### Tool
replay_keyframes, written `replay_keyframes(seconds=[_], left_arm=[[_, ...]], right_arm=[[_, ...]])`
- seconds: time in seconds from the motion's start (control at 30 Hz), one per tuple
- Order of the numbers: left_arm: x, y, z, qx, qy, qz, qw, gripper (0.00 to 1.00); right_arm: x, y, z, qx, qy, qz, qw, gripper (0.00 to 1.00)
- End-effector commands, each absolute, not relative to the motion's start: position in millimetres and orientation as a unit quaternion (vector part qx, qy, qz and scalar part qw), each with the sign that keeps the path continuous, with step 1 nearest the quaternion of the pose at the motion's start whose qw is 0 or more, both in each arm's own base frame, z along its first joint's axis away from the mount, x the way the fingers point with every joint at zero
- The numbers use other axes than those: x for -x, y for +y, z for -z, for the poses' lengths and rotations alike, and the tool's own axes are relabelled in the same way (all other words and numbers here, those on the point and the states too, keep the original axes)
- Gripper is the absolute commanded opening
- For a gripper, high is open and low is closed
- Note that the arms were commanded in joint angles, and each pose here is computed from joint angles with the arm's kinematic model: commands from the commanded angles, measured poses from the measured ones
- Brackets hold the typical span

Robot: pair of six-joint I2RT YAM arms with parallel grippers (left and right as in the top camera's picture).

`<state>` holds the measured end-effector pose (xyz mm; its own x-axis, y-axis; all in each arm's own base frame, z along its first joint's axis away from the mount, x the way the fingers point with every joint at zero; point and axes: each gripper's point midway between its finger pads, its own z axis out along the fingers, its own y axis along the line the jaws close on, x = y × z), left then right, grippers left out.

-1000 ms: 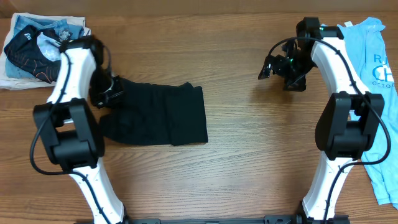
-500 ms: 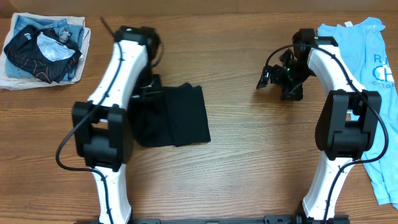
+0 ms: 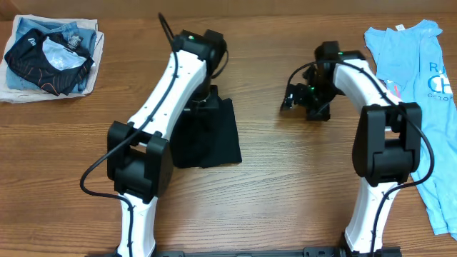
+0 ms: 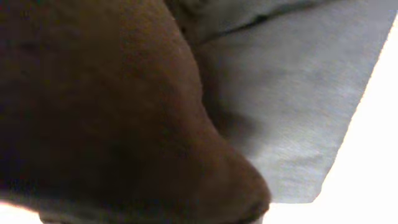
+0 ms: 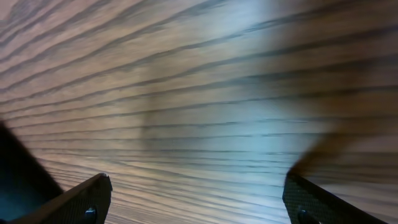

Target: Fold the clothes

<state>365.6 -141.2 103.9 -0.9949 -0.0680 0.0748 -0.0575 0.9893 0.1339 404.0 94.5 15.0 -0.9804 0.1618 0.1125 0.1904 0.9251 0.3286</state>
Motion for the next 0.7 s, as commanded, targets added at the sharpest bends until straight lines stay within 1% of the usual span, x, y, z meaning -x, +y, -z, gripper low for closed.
replay_keyframes(seconds=[0.0, 0.27, 0.4, 0.47, 0.57, 0.6, 0.63, 0.67], left_arm=[[-366, -164, -108, -0.030, -0.998, 0.040, 0.029, 0.04], [-361, -190, -107, -0.011, -0.999, 0.010, 0.028, 0.04], [-359, -199, -106, -0.002, -1.000, 0.004, 0.026, 0.08], [-359, -203, -106, 0.002, -1.000, 0.002, 0.025, 0.17], [-358, -209, -105, 0.008, -1.000, -0.002, 0.022, 0.35], [-358, -210, -105, 0.009, -1.000, -0.004, 0.022, 0.46], [-358, -211, -105, 0.010, -1.000, -0.005, 0.021, 0.58], [-359, -213, -105, 0.011, -1.000, -0.006, 0.019, 0.62]], right_arm=[[-397, 110, -13, 0.082, -0.980, 0.173, 0.047, 0.93], [-398, 114, -12, 0.101, -0.980, 0.168, 0.046, 0.93], [-402, 114, -12, 0.101, -0.980, 0.169, 0.040, 0.93], [-402, 114, -12, 0.101, -0.980, 0.169, 0.040, 0.93], [-402, 114, -12, 0.101, -0.980, 0.169, 0.040, 0.94], [-402, 114, -12, 0.101, -0.980, 0.169, 0.040, 0.96], [-402, 114, -12, 0.101, -0.980, 0.170, 0.039, 0.96], [-402, 114, -12, 0.101, -0.980, 0.170, 0.039, 0.96]])
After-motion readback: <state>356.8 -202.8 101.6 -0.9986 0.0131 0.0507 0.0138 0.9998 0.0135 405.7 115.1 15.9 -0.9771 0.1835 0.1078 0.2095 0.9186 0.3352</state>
